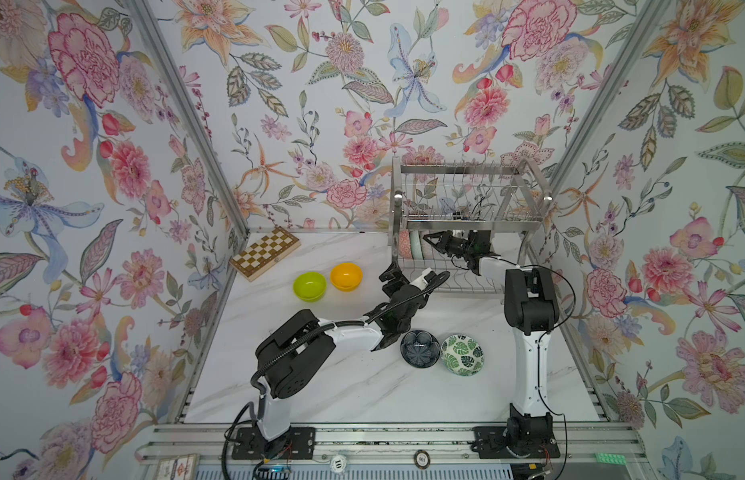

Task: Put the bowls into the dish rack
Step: 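Set the striped bowl upright beside the pale green bowl with right gripper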

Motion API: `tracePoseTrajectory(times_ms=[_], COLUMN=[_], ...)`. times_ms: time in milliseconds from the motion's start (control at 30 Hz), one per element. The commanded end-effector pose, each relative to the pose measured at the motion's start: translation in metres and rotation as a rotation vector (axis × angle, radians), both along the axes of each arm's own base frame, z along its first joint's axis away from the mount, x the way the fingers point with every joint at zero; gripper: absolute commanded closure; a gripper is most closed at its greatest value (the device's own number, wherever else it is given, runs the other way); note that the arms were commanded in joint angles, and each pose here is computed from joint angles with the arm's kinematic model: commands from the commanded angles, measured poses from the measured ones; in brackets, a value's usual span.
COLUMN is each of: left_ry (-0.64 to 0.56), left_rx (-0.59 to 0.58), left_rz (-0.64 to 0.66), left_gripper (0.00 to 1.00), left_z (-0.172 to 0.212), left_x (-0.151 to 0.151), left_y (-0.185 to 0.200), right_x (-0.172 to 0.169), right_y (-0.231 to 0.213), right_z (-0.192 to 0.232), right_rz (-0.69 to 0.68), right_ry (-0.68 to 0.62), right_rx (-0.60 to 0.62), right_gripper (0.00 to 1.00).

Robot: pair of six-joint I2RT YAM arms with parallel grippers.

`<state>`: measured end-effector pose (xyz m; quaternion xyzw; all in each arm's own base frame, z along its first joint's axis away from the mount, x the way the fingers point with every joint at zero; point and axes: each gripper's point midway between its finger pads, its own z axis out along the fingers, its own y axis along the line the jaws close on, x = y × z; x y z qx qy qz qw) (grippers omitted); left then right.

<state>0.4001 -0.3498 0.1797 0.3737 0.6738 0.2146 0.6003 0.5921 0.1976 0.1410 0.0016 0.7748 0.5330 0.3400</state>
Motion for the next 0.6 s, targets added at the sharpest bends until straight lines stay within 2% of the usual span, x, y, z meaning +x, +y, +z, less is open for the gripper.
tracePoseTrajectory(times_ms=[0,233,567], left_ry=[-0.016,-0.013,-0.003], left_rx=[0.000,0.002,-0.019], left_rz=[0.003,0.006,0.009], left_gripper=[0.01,0.01,0.01], left_z=[0.007,0.005,0.006], left_x=[-0.002,-0.002,-0.004], left_y=[-0.004,-0.002,0.000], right_x=[0.011,0.010,0.000], right_y=[-0.015,-0.014,-0.014], right_z=[-0.001,0.009,0.025], right_rz=[-0.065,-0.070,-0.083], right_ry=[0.000,-0.011,-0.034], right_rx=[-0.036,-0.030,-0.006], right_gripper=[0.91,0.89,0.77])
